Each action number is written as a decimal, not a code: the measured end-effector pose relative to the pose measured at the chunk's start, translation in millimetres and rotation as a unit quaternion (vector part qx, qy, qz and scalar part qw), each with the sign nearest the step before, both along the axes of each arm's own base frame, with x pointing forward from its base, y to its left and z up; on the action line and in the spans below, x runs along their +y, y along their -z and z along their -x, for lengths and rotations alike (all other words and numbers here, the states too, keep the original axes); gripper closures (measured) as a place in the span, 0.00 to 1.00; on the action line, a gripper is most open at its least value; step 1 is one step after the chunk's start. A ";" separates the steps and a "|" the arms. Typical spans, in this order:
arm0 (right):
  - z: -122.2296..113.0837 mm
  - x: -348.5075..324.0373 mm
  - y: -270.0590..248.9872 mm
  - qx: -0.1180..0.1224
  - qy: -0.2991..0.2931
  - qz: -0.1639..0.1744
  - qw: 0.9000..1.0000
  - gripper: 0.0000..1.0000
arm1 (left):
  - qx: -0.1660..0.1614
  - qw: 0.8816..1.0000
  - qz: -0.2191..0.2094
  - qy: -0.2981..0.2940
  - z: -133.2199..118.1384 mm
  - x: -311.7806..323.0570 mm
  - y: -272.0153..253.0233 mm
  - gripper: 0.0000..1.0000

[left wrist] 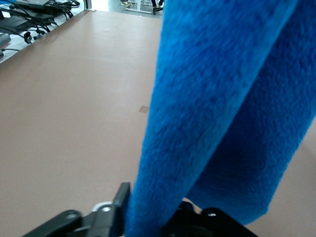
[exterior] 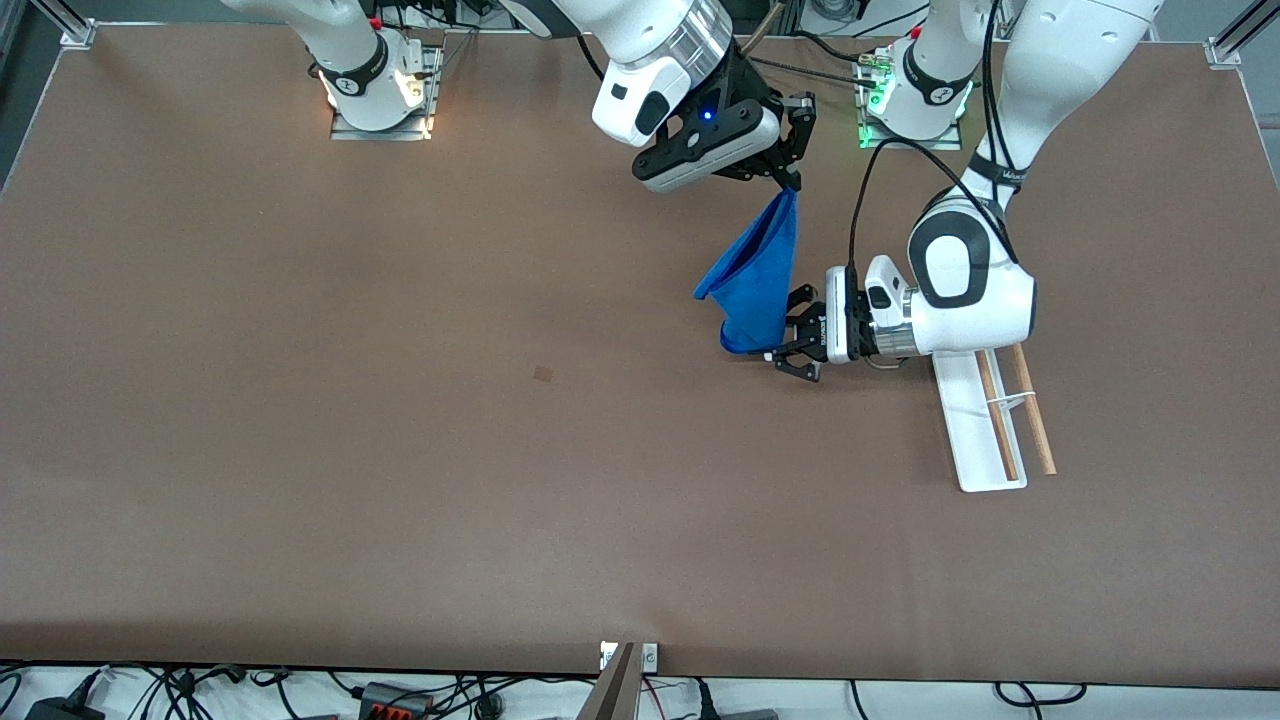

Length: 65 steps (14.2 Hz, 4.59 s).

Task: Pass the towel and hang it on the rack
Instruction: 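Close the left gripper on the hanging towel, then carry the towel to the rack while the right gripper releases, then lay the towel over the dowels while the right gripper withdraws, then open the left gripper to release the towel on the dowels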

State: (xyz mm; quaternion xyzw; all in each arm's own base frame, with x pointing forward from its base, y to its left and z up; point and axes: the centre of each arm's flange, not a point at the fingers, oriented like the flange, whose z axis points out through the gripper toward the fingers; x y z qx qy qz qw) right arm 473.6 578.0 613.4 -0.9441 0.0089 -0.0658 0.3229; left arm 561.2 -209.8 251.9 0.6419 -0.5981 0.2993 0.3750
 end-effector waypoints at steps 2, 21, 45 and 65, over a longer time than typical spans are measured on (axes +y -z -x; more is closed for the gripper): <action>-0.1 0.8 2.4 0.000 0.000 0.002 1.000 0.99 | -0.002 1.000 -0.001 -0.001 -0.8 0.3 -0.4 0.92; -42.2 -43.2 22.1 -0.055 0.026 0.120 0.991 0.03 | 0.018 0.989 -0.133 -0.064 -37.0 158.1 -44.9 0.97; -171.0 -534.3 29.7 0.046 0.040 0.368 0.928 0.00 | 0.092 0.934 -0.299 -0.170 -40.6 397.4 -83.4 0.97; -104.8 -602.8 34.1 0.041 0.015 0.332 0.942 0.00 | 0.138 0.932 -0.277 -0.187 -39.4 437.4 11.3 0.70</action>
